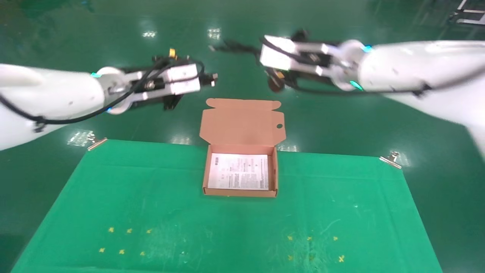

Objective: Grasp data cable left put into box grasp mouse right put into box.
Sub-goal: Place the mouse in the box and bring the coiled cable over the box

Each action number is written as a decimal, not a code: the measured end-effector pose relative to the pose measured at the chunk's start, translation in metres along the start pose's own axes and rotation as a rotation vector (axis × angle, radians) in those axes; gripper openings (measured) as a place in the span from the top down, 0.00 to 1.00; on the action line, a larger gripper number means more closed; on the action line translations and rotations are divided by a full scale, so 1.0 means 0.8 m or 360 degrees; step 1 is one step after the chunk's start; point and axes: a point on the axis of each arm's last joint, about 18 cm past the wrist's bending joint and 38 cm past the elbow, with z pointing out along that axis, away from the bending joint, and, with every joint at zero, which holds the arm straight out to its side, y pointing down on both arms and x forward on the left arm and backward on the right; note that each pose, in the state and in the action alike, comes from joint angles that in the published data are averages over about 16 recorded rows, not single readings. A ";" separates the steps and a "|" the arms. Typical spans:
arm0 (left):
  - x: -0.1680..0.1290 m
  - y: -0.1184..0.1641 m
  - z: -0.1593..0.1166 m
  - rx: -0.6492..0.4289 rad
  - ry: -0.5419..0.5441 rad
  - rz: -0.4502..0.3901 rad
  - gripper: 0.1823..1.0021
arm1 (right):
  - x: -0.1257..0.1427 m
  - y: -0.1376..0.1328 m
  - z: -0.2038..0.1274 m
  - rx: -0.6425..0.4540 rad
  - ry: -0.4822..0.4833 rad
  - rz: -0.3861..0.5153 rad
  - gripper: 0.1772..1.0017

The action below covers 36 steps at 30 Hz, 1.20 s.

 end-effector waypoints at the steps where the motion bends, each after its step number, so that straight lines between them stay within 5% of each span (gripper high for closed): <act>1: -0.005 -0.007 0.002 0.0001 -0.0028 0.0008 0.90 | 0.007 -0.008 0.005 0.0019 0.0022 -0.0003 0.95; 8: -0.025 -0.036 0.011 -0.0008 -0.0150 0.0040 0.90 | 0.035 -0.043 0.035 0.0076 0.0105 -0.0022 0.95; 16: -0.023 -0.024 0.010 -0.0060 -0.0162 0.0059 0.90 | 0.025 -0.052 0.052 0.0077 0.0064 -0.0014 0.95; 36: -0.011 0.064 -0.019 -0.0425 -0.0116 0.0083 0.90 | -0.105 -0.062 0.093 0.0144 -0.0209 0.0159 0.95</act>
